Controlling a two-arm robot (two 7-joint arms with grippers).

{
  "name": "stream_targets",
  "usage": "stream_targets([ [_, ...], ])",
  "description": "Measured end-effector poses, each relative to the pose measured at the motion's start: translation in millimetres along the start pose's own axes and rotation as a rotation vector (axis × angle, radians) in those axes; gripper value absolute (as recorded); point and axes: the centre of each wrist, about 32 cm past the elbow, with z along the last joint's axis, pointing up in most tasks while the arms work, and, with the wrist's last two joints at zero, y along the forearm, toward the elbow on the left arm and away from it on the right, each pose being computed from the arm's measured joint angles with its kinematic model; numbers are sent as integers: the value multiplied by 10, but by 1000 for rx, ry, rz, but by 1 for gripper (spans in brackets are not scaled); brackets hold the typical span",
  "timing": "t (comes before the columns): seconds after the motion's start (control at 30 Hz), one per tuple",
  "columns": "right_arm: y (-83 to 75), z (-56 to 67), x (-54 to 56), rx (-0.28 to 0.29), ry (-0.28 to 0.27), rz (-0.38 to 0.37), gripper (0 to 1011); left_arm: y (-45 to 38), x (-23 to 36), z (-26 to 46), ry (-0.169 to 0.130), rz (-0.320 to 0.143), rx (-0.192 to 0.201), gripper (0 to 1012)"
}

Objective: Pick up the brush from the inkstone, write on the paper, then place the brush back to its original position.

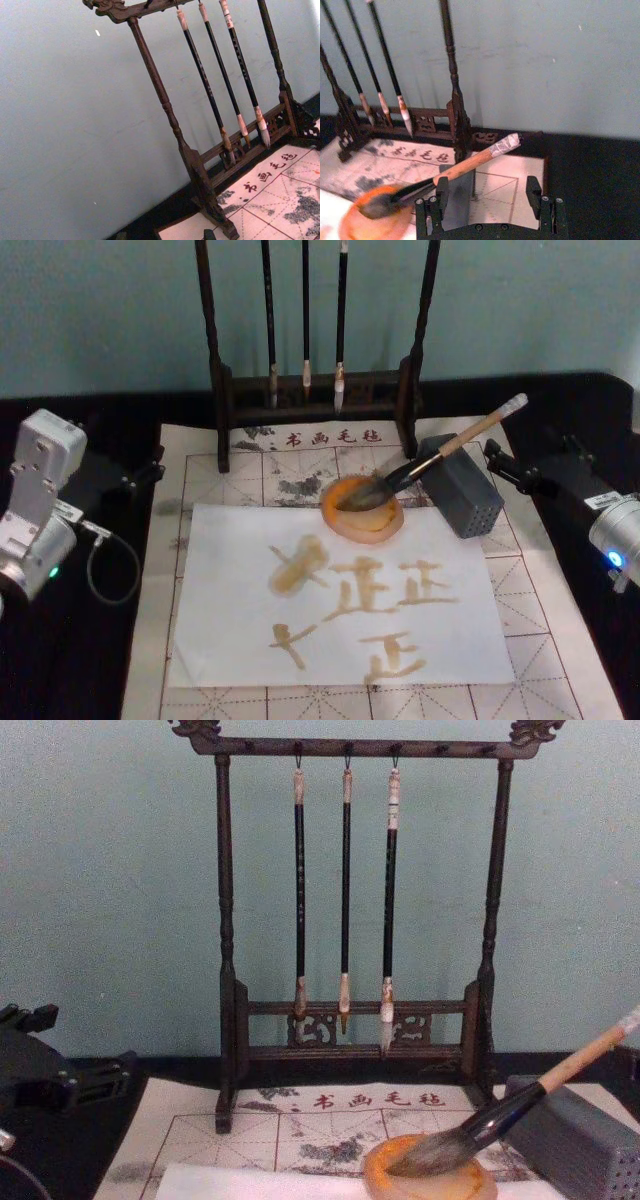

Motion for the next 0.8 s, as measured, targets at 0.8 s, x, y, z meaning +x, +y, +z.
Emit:
stream_targets([
  [0.8, 310, 105, -158, -32, 676, -55, 1002, 0, 0, 0, 0, 0, 0, 1001],
])
